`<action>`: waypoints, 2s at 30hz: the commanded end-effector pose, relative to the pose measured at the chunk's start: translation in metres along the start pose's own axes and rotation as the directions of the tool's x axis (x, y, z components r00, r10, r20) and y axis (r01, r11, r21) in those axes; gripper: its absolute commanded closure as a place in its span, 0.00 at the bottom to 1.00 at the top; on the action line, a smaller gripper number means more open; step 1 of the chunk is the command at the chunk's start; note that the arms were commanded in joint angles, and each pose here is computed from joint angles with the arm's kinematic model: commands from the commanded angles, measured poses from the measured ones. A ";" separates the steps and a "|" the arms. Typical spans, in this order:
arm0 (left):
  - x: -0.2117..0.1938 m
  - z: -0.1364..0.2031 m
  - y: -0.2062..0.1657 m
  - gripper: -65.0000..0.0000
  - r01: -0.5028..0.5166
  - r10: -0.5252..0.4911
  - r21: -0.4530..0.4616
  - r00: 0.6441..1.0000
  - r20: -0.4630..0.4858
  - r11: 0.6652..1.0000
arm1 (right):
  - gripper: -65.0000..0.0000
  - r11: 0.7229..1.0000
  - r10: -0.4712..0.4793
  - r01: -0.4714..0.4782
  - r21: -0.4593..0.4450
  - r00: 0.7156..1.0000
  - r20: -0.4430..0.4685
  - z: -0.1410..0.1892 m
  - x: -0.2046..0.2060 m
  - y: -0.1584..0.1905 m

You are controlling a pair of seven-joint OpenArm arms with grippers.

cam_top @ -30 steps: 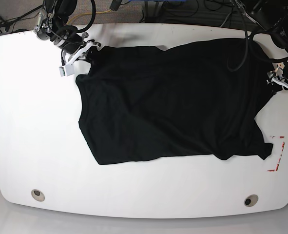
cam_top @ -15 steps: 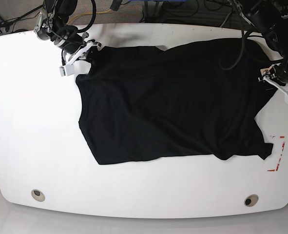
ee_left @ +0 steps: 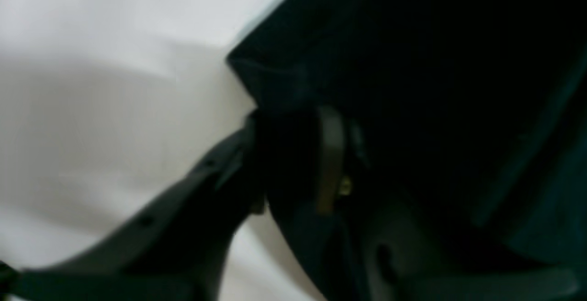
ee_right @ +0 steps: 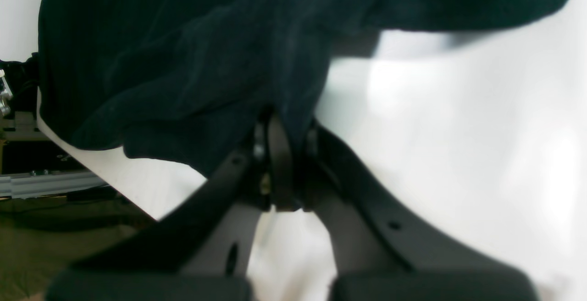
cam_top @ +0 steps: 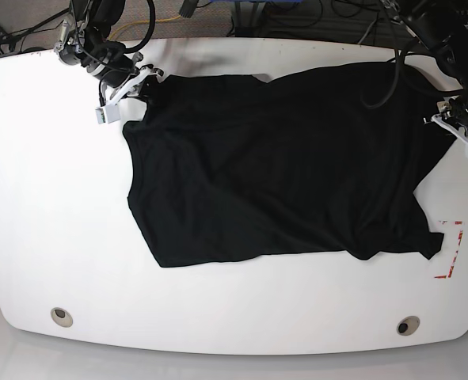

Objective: Fold the T-shirt properly
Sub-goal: 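Lift the held edge with both grippers and swing it toward the robot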

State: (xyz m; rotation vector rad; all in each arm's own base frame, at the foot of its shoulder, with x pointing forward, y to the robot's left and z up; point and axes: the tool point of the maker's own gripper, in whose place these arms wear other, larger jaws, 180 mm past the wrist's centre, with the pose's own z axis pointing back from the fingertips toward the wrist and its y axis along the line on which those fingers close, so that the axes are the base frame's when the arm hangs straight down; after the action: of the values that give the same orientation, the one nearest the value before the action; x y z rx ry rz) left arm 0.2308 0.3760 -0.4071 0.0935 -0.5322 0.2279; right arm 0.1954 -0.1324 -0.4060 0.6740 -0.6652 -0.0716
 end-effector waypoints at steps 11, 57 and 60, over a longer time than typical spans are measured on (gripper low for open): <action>0.006 0.002 0.009 1.00 -0.004 0.004 0.006 1.000 0.014 1.000 | 1.00 1.000 0.017 -0.018 0.010 0.999 0.036 0.004 0.010 0.003; 0.273 0.181 -0.149 1.00 0.345 -0.327 0.125 0.623 0.710 0.930 | 1.00 0.906 0.417 -0.416 -0.077 0.848 0.327 0.024 0.313 0.001; 0.288 0.195 -0.154 1.00 0.325 -0.300 0.115 0.608 0.735 0.939 | 1.00 0.889 0.451 -0.451 -0.086 0.825 0.339 0.030 0.345 0.010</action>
State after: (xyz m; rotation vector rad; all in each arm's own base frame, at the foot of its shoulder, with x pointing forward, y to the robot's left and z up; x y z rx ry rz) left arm 0.4080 0.2596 -0.1239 0.2646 -1.2519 -0.1837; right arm 0.4347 -0.2261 -0.2350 0.4924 -1.0497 0.2335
